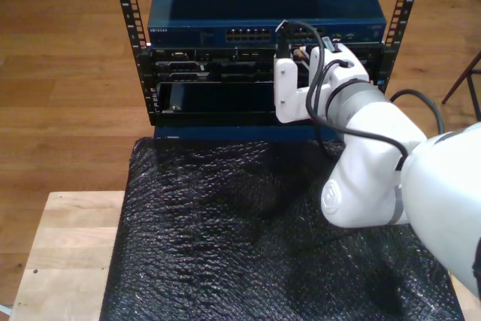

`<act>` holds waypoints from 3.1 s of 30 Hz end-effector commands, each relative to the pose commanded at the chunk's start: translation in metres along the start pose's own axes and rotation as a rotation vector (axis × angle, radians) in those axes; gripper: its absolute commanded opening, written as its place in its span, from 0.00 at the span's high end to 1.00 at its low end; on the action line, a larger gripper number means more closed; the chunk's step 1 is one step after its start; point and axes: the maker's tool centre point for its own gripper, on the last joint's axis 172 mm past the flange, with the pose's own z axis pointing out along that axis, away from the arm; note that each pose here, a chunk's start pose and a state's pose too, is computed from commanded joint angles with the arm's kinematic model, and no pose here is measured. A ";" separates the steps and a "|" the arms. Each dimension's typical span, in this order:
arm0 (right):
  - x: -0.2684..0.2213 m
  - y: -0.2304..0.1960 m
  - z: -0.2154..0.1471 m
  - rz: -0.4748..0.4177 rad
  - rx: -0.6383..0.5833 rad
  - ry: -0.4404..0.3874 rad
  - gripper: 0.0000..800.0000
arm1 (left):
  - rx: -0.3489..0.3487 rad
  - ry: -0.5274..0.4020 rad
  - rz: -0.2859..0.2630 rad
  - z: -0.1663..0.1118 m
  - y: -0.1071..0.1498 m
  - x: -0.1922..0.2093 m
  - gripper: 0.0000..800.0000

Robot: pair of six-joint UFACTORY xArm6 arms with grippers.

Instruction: Grab the cable and plug it in

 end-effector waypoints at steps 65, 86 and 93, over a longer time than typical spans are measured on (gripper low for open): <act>-0.042 0.001 0.023 0.074 -0.425 -0.338 1.00 | 0.000 0.000 -0.002 0.000 0.000 0.000 0.00; -0.036 -0.008 0.053 0.057 -0.424 -0.350 1.00 | 0.000 0.000 -0.002 0.000 0.000 0.000 0.00; -0.045 -0.013 0.053 0.063 -0.405 -0.381 1.00 | 0.000 0.000 -0.002 0.000 0.000 0.000 0.00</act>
